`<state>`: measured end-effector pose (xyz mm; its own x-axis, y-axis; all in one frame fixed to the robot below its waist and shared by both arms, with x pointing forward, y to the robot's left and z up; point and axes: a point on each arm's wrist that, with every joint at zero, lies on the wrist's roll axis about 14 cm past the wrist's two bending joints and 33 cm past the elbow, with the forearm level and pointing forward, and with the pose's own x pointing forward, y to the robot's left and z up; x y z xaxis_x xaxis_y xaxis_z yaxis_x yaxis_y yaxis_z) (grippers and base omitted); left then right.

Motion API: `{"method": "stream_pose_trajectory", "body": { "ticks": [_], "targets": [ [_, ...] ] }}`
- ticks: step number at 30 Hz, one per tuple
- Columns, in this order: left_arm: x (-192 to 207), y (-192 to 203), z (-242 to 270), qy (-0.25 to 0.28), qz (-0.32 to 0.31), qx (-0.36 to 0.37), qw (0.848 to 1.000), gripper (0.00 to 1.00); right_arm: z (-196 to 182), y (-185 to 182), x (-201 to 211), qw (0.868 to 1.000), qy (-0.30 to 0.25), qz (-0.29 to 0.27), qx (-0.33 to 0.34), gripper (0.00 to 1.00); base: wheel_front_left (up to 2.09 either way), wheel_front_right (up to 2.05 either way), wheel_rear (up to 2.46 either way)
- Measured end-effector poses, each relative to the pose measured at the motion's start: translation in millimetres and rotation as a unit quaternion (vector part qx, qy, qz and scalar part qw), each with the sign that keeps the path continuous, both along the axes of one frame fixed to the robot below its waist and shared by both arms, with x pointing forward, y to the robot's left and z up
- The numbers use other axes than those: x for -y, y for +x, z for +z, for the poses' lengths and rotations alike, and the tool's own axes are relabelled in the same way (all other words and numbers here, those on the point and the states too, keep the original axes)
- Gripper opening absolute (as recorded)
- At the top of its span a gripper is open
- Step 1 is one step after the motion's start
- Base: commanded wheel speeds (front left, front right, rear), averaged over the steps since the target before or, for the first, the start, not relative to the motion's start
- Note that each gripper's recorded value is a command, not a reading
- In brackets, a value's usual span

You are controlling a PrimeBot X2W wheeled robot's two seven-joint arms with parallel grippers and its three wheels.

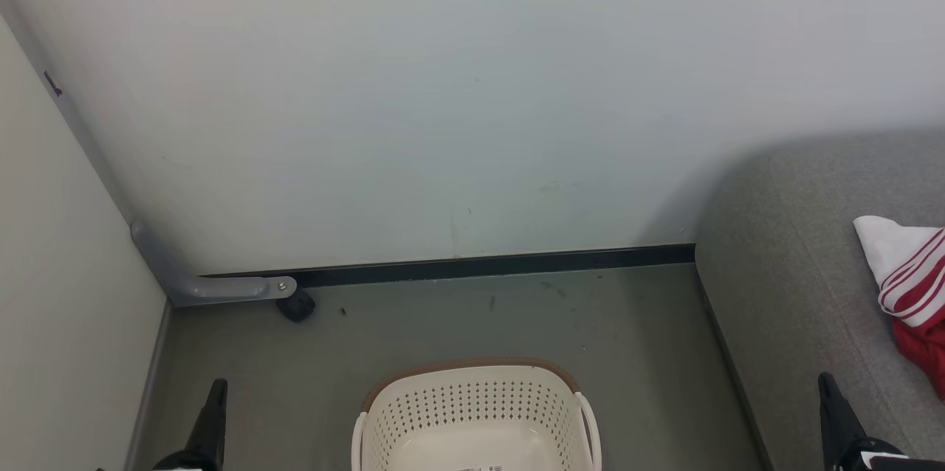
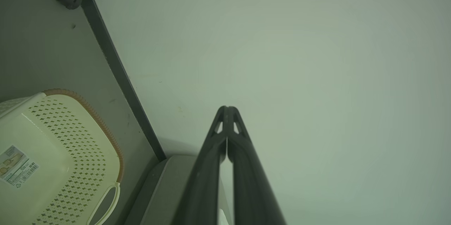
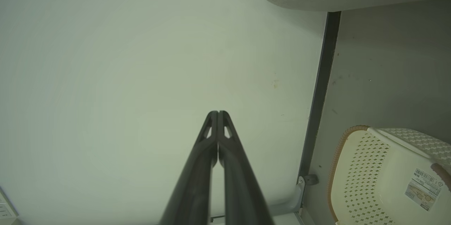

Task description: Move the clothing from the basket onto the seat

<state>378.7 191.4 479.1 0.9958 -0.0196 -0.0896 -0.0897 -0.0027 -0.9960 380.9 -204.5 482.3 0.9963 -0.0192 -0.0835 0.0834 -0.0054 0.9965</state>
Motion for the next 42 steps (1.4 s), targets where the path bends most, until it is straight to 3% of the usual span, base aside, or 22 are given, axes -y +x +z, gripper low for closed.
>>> {"method": "stream_pose_trajectory", "body": {
  "ticks": [42],
  "targets": [
    [0.0, 0.0, -0.3, 0.000, 0.000, -0.001, 1.000, 0.00, 0.0, 0.1, -0.1, 1.000, 0.000, 0.000, 0.000, 0.00, 0.00, 0.00, 0.00]
  ]
}}
